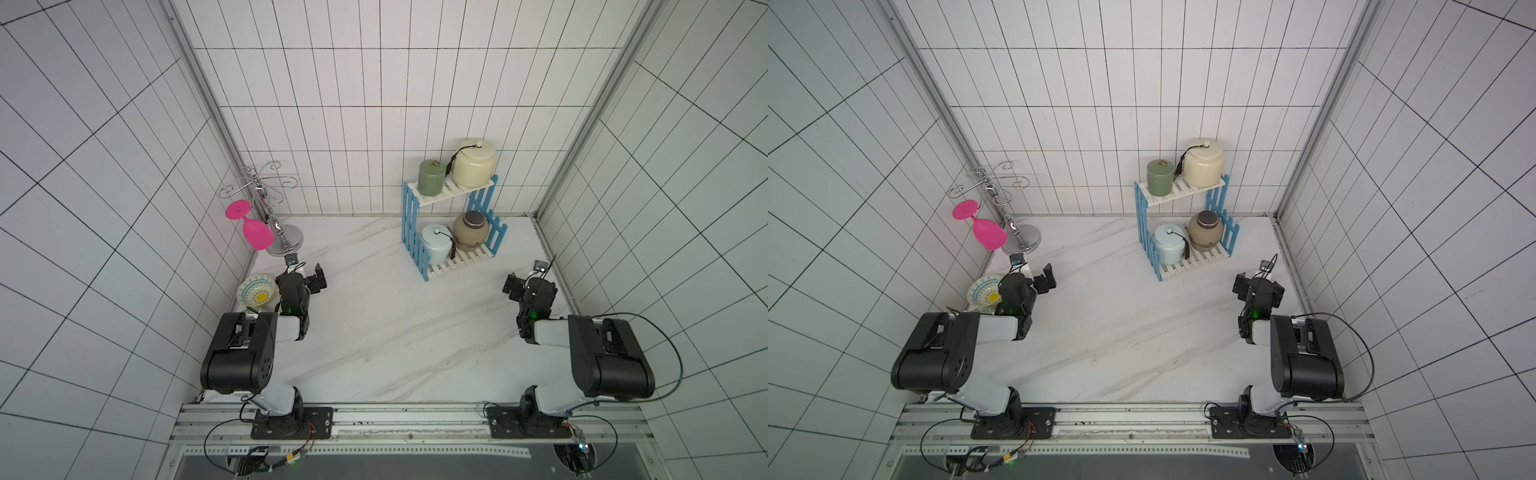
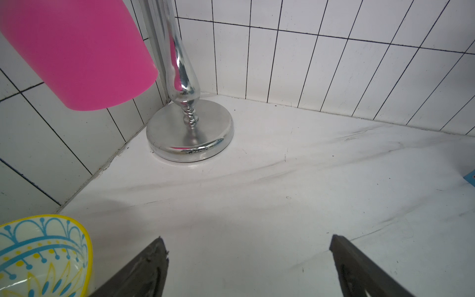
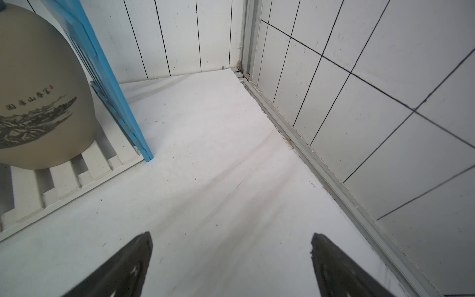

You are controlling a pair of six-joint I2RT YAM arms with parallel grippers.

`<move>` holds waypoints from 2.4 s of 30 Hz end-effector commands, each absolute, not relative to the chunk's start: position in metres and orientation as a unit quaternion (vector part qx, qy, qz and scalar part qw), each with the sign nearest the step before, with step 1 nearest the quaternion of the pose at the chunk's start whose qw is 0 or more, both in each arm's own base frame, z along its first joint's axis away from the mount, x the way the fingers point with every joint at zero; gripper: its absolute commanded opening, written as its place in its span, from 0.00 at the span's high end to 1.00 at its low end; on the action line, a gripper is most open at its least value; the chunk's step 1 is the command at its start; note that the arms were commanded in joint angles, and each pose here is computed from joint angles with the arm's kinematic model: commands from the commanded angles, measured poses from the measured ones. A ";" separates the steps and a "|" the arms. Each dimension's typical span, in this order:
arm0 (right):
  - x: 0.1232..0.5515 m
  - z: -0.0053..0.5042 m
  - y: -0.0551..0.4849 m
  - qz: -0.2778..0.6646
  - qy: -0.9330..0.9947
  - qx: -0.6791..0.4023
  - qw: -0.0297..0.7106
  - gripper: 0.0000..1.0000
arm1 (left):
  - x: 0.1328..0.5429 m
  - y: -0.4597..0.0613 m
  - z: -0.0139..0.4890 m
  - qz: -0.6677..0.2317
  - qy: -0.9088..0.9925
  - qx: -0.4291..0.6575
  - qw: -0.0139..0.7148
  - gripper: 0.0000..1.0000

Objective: Remove the tea canisters from the shelf
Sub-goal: Adjust the shelf at the center of the board.

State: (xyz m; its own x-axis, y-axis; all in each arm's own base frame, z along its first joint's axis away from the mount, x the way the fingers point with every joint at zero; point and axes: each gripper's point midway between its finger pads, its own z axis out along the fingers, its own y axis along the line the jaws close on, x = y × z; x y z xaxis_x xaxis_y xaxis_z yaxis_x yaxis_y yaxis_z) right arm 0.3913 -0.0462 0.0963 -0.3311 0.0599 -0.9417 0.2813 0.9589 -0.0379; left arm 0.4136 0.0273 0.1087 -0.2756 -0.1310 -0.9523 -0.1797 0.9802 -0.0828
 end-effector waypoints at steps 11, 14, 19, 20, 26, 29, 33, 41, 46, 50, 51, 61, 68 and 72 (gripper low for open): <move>0.392 0.111 -0.046 -0.097 0.806 0.109 0.574 0.01 | 0.414 0.021 0.130 0.036 0.782 -0.077 0.617 0.01; 0.390 0.125 -0.048 -0.106 0.810 0.114 0.566 0.01 | 0.415 0.011 0.143 0.027 0.793 -0.054 0.607 0.01; 0.385 0.152 -0.054 -0.107 0.809 0.148 0.559 0.01 | 0.417 -0.006 0.170 -0.001 0.815 -0.038 0.578 0.01; 0.386 0.159 -0.052 -0.098 0.808 0.150 0.561 0.01 | 0.418 -0.009 0.176 -0.005 0.819 -0.040 0.572 0.01; 0.389 0.196 -0.051 -0.059 0.810 0.197 0.549 0.01 | 0.404 -0.024 0.203 -0.028 0.862 -0.058 0.503 0.02; 0.392 0.206 -0.058 -0.030 0.804 0.253 0.537 0.01 | 0.395 -0.044 0.216 -0.070 0.867 -0.022 0.493 0.01; 0.414 0.218 -0.048 0.004 0.810 0.233 0.539 0.01 | 0.385 -0.052 0.228 -0.105 0.858 0.016 0.503 0.01; 0.476 0.227 -0.019 0.023 0.855 0.104 0.508 0.04 | 0.380 -0.040 0.218 -0.098 0.864 0.015 0.493 0.01; 0.500 0.215 -0.001 0.048 0.882 0.044 0.466 0.09 | 0.376 -0.047 0.209 -0.113 0.867 0.032 0.485 0.01; 0.516 0.209 0.011 0.068 0.892 0.011 0.447 0.10 | 0.377 -0.045 0.213 -0.112 0.866 0.030 0.486 0.01; 0.520 0.207 0.013 0.072 0.895 0.004 0.441 0.11 | 0.377 -0.045 0.212 -0.111 0.866 0.031 0.486 0.01; 0.552 0.203 0.024 0.089 0.901 -0.050 0.421 0.18 | 0.377 -0.043 0.215 -0.106 0.866 0.031 0.487 0.01; 0.558 0.194 0.029 0.098 0.908 -0.075 0.400 0.30 | 0.377 -0.043 0.215 -0.103 0.866 0.031 0.489 0.01; 0.558 0.187 0.035 0.114 0.909 -0.081 0.393 0.40 | 0.377 -0.043 0.216 -0.105 0.865 0.031 0.489 0.01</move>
